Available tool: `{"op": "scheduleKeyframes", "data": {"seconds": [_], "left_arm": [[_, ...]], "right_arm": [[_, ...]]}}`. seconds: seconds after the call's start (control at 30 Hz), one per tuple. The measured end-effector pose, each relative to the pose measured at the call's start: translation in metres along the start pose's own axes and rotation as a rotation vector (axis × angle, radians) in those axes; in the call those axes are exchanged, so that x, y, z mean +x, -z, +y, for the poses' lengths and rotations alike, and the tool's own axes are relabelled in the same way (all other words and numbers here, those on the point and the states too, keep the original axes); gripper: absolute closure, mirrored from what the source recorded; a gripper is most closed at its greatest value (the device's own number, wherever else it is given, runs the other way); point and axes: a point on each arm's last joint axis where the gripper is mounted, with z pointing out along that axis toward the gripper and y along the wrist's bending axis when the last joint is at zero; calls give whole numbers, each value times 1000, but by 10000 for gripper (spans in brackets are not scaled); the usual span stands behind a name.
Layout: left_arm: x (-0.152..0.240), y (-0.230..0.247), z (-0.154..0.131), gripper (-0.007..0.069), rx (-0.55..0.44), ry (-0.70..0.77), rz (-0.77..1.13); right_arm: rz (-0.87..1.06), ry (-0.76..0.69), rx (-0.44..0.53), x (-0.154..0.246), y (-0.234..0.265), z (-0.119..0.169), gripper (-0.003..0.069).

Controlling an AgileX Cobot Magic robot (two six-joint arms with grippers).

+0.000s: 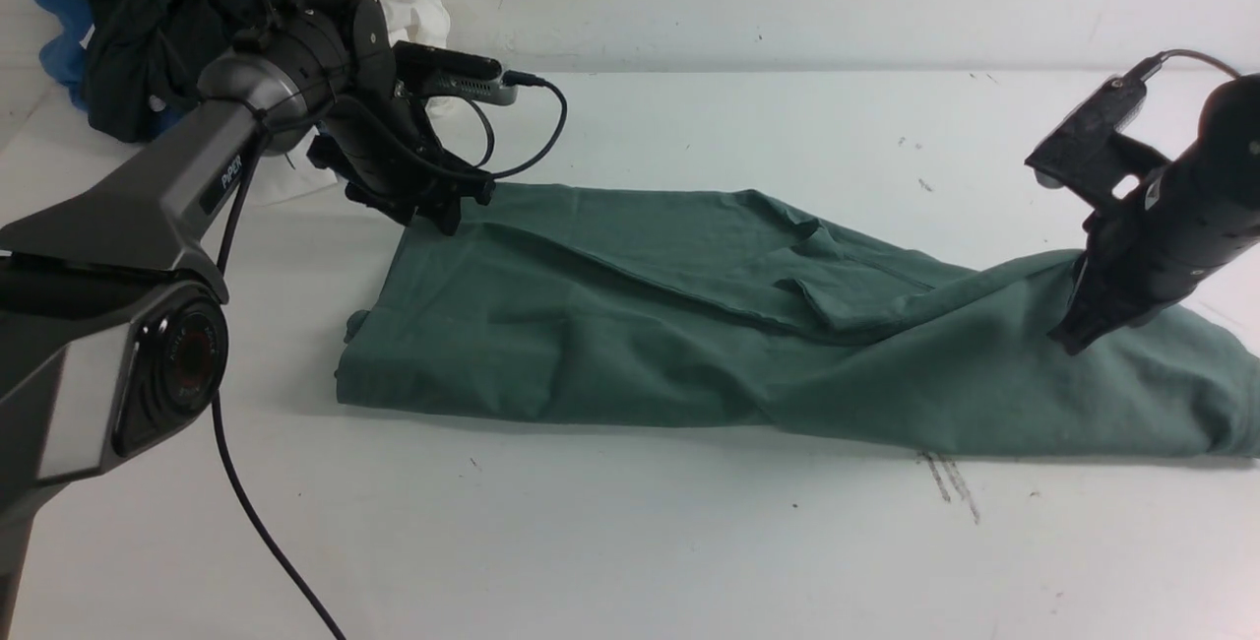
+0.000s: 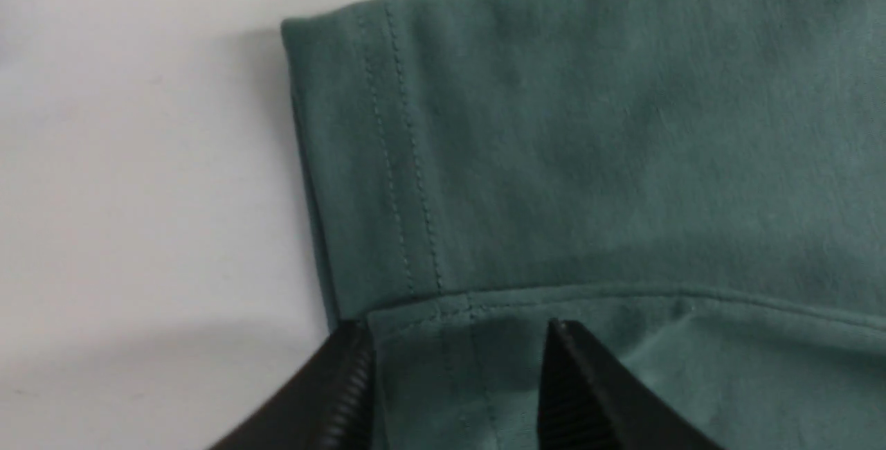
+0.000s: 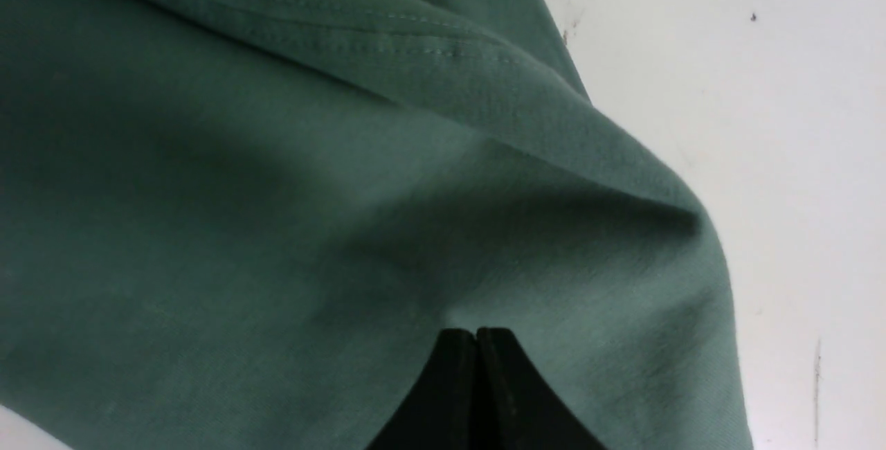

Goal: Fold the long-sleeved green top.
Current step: Use both arms to drag the lower edge of the fabric forward and fold it over the upper edge

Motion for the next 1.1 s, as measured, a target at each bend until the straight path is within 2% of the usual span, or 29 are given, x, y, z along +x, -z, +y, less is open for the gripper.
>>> {"op": "scheduleKeyframes", "data": {"seconds": [0.07,0.13,0.27,0.53,0.63,0.73,0.87,0.93,1.0,1.03,1.1], "left_arm": [[1,-3,0,451,0,1,5],[1,-4,0,575,-1,1,5],[-1,5,0,624,0,0,3],[-17,59,-3,630,-10,-10,-95],[-29,84,-4,630,-27,-16,-211],[-36,91,-2,630,-51,-12,-293],[-37,85,-1,630,-57,-6,-301],[-36,80,-1,630,-57,-5,-291],[-34,75,0,630,-58,-5,-278],[-34,75,0,630,-58,-4,-277],[-33,72,0,630,-57,-3,-266]], "right_arm": [[0,-1,0,0,0,0,669],[0,1,1,0,0,0,669],[13,25,22,1,0,-2,669],[40,38,90,3,0,-8,669],[24,49,116,2,1,-11,669],[-14,50,137,-1,1,-13,669],[-90,-4,123,-8,1,-12,660],[-133,-18,101,-13,1,-8,632],[-174,0,83,-19,-1,-3,571],[-180,5,80,-20,-1,-2,571],[-232,65,58,-32,-7,10,463]]}}
